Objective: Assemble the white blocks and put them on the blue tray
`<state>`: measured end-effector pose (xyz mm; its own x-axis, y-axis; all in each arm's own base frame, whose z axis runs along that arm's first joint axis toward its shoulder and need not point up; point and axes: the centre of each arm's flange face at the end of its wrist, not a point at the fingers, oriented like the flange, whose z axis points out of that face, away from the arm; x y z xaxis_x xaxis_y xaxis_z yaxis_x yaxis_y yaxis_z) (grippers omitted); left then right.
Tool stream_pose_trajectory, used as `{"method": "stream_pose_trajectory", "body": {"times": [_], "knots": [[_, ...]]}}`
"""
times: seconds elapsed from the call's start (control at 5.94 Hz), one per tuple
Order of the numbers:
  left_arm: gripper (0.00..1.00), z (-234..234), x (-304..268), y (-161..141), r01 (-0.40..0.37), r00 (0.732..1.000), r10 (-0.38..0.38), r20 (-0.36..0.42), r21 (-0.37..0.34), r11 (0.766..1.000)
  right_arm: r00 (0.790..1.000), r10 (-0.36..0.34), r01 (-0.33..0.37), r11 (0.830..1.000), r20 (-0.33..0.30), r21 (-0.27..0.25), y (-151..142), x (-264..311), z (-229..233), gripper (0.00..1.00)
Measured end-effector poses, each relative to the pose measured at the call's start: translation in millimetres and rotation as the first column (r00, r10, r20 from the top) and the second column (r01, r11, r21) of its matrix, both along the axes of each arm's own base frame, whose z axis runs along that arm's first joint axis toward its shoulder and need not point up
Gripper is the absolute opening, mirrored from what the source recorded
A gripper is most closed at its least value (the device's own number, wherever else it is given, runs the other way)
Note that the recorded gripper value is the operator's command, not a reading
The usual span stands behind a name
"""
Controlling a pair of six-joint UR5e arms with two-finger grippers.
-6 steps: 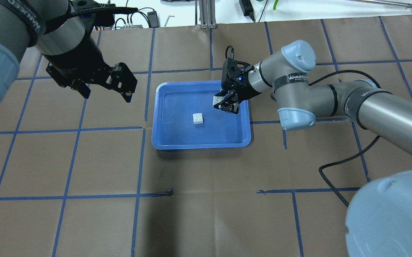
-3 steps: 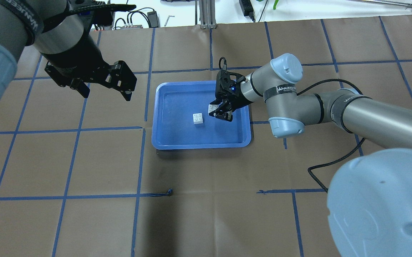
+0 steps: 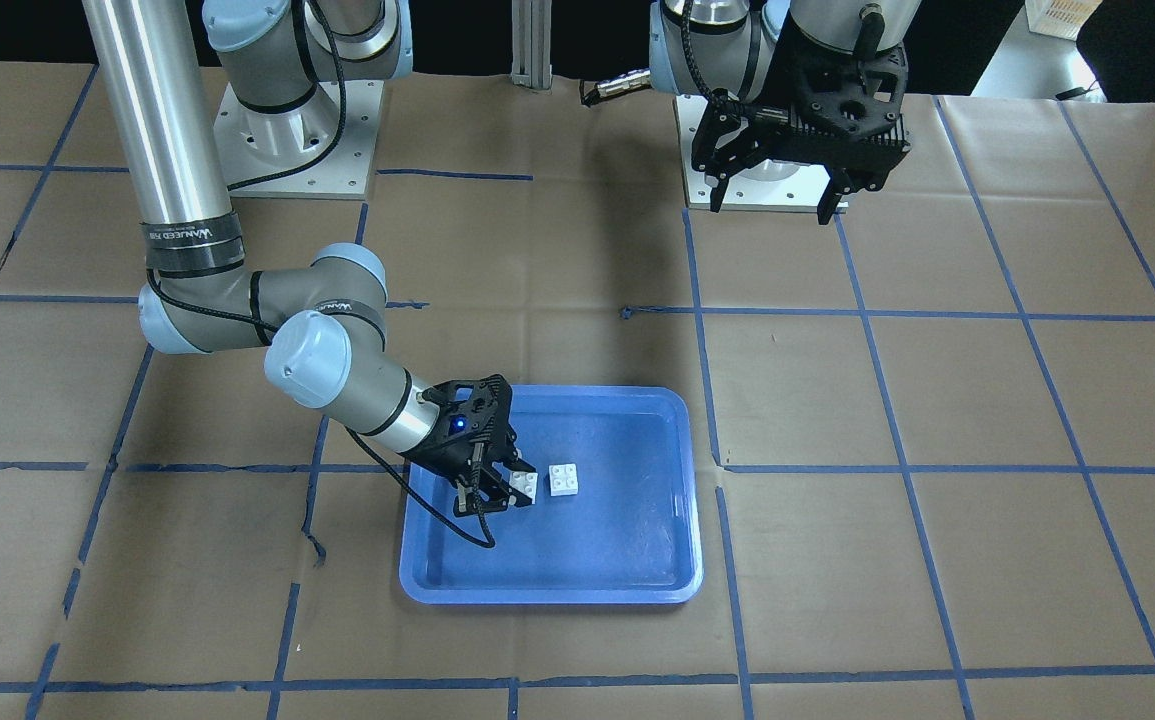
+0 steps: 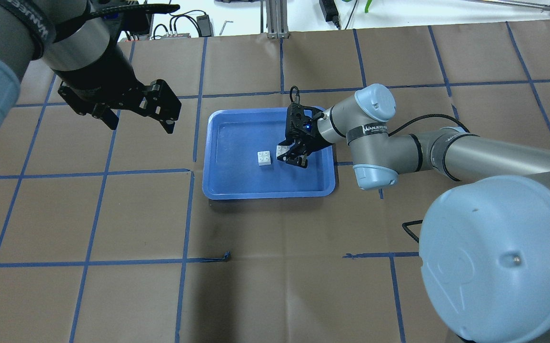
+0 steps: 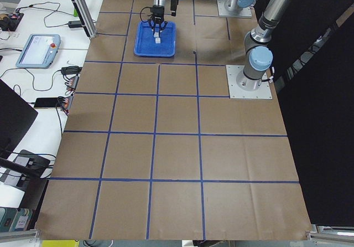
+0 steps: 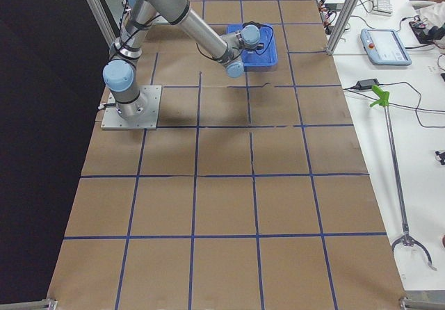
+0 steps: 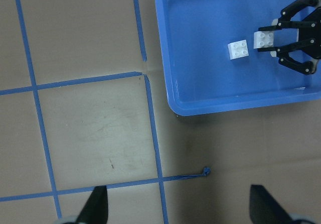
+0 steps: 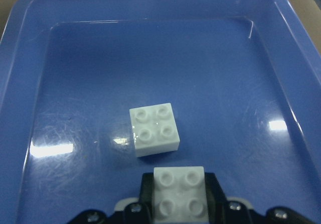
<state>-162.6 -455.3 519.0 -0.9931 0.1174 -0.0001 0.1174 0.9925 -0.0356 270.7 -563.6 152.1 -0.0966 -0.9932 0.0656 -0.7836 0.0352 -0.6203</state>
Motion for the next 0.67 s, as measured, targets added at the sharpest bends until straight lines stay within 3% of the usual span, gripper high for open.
{"method": "stream_pose_trajectory", "body": {"times": [0.67], "knots": [[0.99, 0.1, 4.5, -3.5, -0.010, 1.000, 0.010, -0.008, 0.000, 1.000, 1.000, 0.003, -0.003, 1.000, 0.001, 0.023, 7.4, 13.6, -1.8, 0.36]]}}
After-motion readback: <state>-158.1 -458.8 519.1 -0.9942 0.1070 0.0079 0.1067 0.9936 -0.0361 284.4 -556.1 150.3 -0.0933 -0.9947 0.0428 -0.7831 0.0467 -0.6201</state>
